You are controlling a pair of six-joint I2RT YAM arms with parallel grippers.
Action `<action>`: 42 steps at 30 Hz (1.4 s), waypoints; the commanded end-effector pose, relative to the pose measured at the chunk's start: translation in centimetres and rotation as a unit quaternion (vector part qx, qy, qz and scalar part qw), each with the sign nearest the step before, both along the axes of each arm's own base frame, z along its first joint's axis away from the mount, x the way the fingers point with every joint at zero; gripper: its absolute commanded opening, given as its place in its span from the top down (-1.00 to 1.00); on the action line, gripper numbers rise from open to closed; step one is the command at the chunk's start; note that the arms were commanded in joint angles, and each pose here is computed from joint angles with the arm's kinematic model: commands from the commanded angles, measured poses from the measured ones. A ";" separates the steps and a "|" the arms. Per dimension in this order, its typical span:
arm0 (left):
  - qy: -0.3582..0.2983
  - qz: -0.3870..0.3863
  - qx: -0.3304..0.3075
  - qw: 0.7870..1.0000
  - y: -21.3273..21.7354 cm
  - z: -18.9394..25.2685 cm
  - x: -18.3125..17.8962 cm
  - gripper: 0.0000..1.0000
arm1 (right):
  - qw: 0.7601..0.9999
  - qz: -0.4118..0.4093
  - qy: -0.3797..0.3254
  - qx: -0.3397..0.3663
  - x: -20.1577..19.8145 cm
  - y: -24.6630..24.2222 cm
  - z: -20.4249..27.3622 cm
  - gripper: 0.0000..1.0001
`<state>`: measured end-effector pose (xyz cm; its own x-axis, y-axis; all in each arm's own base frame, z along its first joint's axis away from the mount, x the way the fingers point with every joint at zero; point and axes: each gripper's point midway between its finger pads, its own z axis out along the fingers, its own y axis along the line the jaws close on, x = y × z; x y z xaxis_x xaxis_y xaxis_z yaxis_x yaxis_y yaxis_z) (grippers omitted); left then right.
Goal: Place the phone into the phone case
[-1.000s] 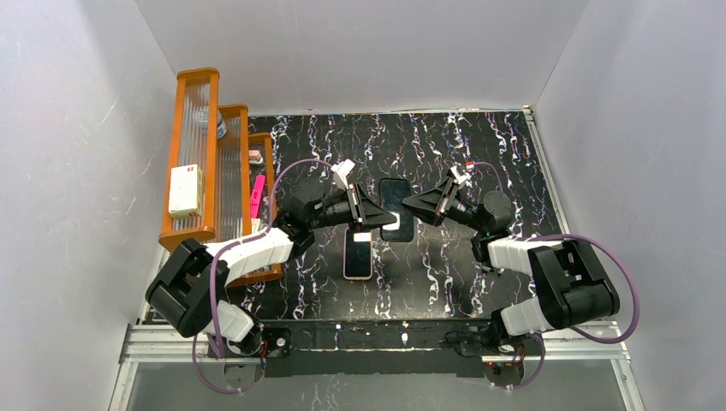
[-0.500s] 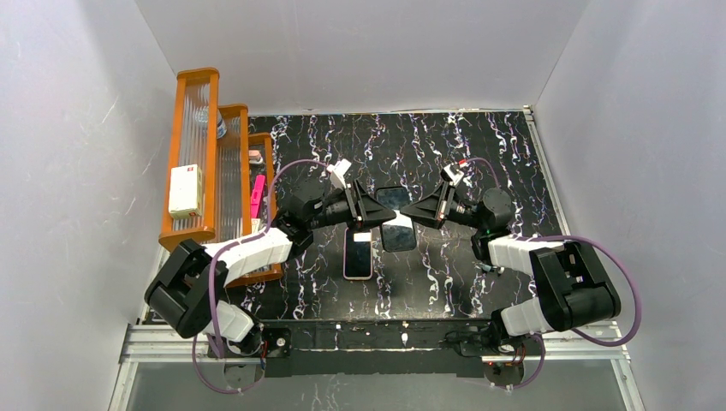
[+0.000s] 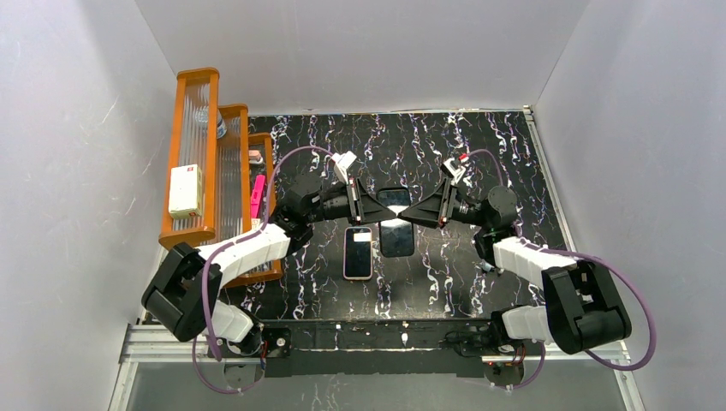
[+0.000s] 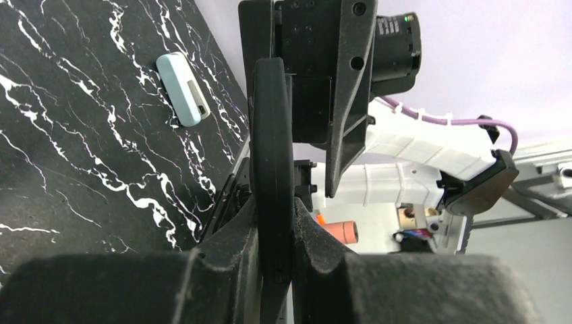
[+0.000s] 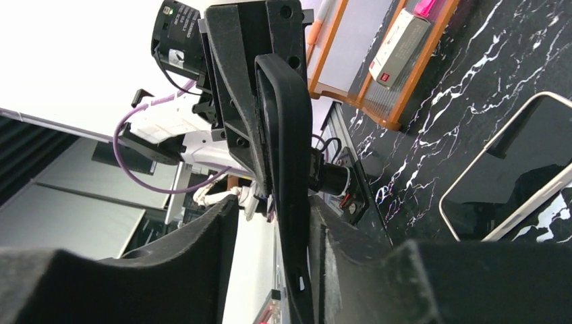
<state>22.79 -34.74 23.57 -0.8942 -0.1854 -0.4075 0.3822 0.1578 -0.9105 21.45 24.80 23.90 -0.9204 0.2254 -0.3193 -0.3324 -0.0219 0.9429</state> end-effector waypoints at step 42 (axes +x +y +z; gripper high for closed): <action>-0.013 0.159 -0.071 0.985 1.7 6.1 5.0 1.00 | 1.000 -0.016 -0.024 -0.005 -0.4 0.1 1.4 -0.77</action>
